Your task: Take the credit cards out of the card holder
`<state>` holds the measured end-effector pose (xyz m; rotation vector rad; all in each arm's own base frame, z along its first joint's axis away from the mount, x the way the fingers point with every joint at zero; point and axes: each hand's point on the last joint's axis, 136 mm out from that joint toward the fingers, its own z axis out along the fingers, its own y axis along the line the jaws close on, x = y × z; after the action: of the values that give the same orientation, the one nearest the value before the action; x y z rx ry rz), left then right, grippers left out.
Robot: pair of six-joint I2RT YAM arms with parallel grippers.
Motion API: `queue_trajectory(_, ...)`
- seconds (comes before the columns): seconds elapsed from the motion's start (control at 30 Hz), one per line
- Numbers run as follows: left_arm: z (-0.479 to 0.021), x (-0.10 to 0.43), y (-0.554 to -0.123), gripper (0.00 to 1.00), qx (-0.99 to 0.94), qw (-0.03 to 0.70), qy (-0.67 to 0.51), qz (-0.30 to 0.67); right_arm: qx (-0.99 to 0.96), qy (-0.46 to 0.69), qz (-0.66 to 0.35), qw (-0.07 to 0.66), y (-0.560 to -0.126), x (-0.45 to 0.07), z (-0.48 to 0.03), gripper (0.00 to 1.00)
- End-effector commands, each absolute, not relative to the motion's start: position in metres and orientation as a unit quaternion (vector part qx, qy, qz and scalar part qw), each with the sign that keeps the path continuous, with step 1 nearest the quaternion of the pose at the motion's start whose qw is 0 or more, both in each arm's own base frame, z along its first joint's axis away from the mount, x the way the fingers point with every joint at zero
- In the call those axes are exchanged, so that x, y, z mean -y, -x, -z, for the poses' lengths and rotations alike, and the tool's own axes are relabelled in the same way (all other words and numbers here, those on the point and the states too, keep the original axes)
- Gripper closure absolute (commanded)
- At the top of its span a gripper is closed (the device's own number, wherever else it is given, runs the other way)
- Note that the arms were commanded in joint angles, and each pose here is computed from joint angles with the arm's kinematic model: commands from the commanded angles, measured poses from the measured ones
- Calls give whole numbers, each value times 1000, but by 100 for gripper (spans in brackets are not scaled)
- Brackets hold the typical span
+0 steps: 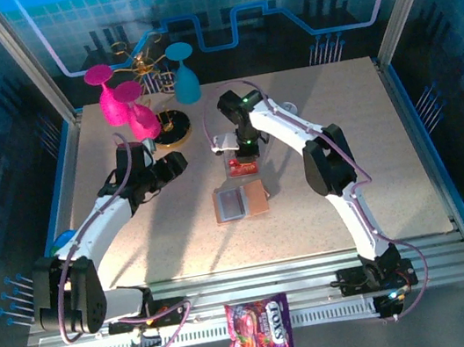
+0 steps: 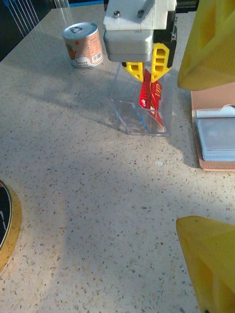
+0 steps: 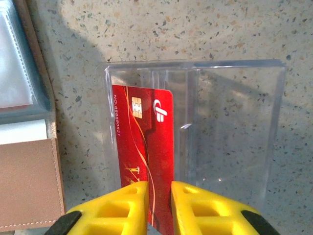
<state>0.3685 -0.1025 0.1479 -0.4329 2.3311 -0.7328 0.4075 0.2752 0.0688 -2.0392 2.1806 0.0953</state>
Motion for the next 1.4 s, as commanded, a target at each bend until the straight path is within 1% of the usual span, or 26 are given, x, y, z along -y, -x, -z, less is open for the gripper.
queue_trajectory(0.0,-147,102,-367,31,-885,321,169,291,-728,677,-29,106,-407,-280,-92,79)
queue_trajectory(0.17,-150,109,-368,32,-884,317,161,304,-733,663,-30,153,-412,-287,-123,77)
queue_trajectory(0.33,-145,126,-368,35,-885,300,152,323,-759,618,-53,195,-409,-293,-151,74)
queue_trajectory(0.47,-135,150,-365,39,-887,276,142,342,-807,541,-84,222,-406,-295,-166,72)
queue_trajectory(0.6,-118,174,-358,46,-892,246,135,356,-862,433,-134,229,-395,-295,-169,70)
queue_trajectory(0.67,-106,183,-353,51,-895,227,134,359,-889,369,-157,221,-389,-292,-166,69)
queue_trajectory(0.73,-94,191,-348,57,-899,207,136,361,-910,311,-190,197,-378,-290,-160,70)
queue_trajectory(0.87,-71,201,-339,68,-904,171,147,363,-926,229,-264,139,-350,-297,-145,75)
queue_trajectory(0.93,-62,205,-337,72,-904,158,151,367,-929,195,-295,112,-338,-301,-138,77)
queue_trajectory(1.07,-50,209,-334,78,-904,133,161,373,-920,138,-362,60,-320,-316,-125,80)
queue_trajectory(1.13,-45,208,-331,81,-907,125,167,366,-911,124,-390,46,-316,-323,-119,80)
queue_trajectory(1.37,-40,198,-318,84,-917,109,177,340,-914,109,-392,-1,-302,-332,-88,81)
